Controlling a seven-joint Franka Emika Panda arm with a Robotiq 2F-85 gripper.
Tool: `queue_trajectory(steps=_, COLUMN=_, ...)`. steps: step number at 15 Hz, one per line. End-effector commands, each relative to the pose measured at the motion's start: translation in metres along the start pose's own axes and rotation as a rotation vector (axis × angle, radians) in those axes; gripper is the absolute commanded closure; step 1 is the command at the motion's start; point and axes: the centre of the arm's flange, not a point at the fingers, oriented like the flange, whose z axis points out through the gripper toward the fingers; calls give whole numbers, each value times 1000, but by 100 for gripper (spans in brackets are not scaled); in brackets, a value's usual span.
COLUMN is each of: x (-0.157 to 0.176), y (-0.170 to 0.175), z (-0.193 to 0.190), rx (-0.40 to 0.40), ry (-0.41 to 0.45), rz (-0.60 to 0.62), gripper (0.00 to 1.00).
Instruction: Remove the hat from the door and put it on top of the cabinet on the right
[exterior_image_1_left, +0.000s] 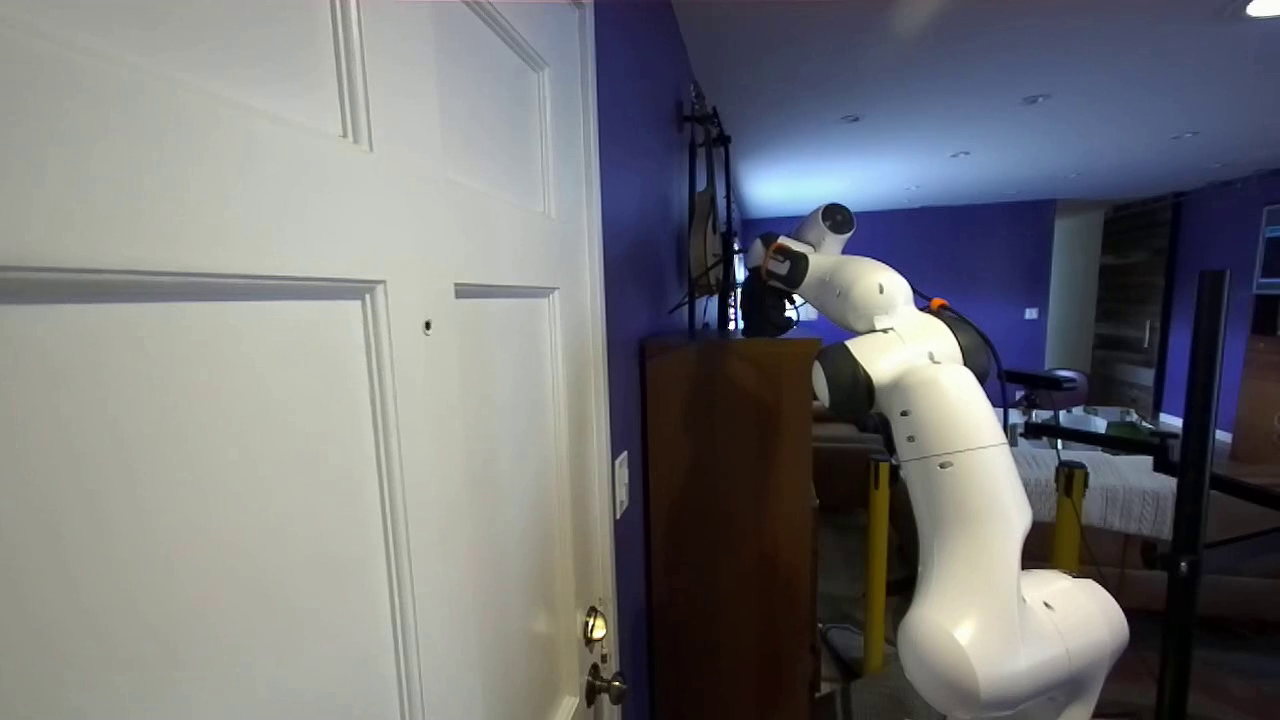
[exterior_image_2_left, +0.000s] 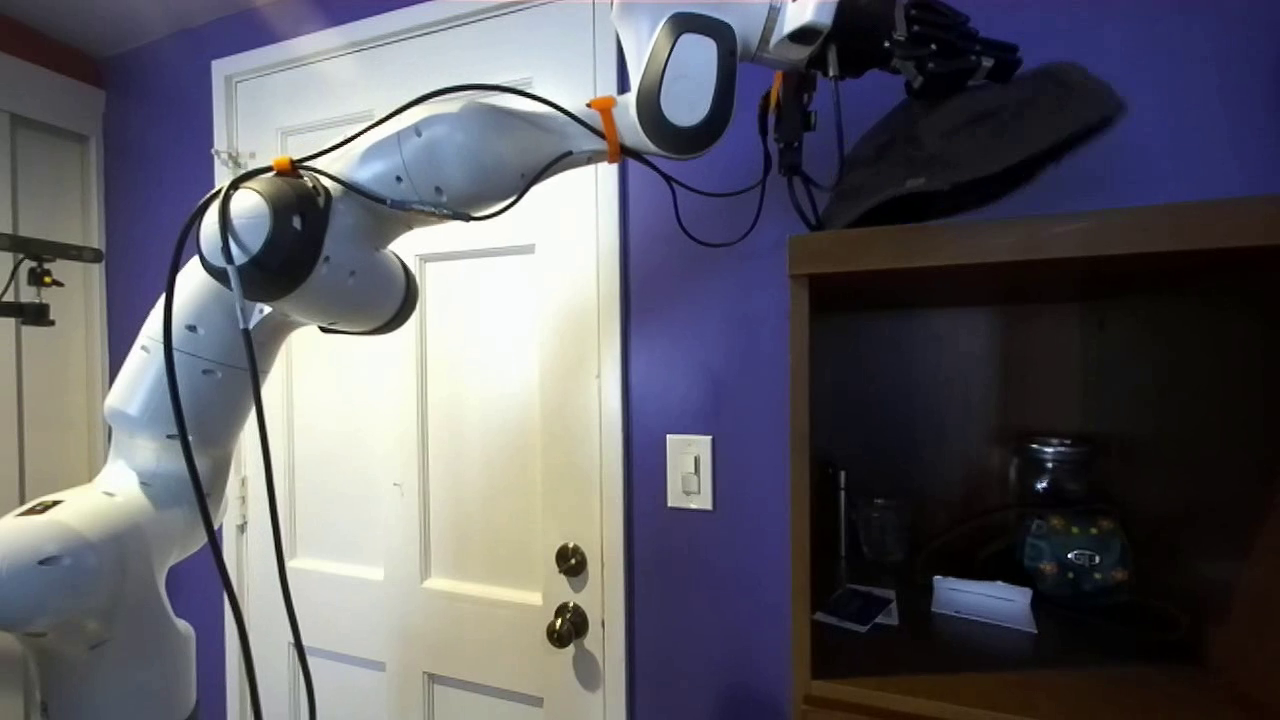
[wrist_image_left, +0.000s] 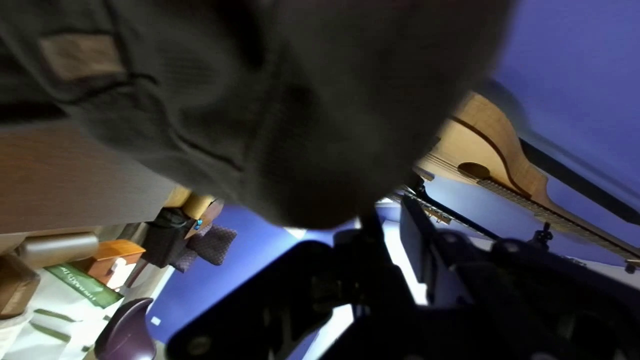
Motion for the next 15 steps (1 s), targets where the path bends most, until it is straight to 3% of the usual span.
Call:
queue_trajectory(steps=1, x=6, y=-31, z=-2, rx=-1, ry=25, rz=33, gripper=50)
queue_trajectory(steps=4, x=6, y=-54, z=-19, rx=-30, ry=25, rz=35, gripper=30)
queue_trajectory(steps=8, x=-4, y=-73, z=-47, rx=-211, ry=-23, rz=-51, gripper=2)
queue_trajectory(steps=10, x=-10, y=-79, z=-64, rx=-313, ry=-70, rz=-125, gripper=0)
queue_trajectory(steps=15, x=-30, y=-86, z=-109, rx=-524, ry=-289, rz=-205, gripper=0)
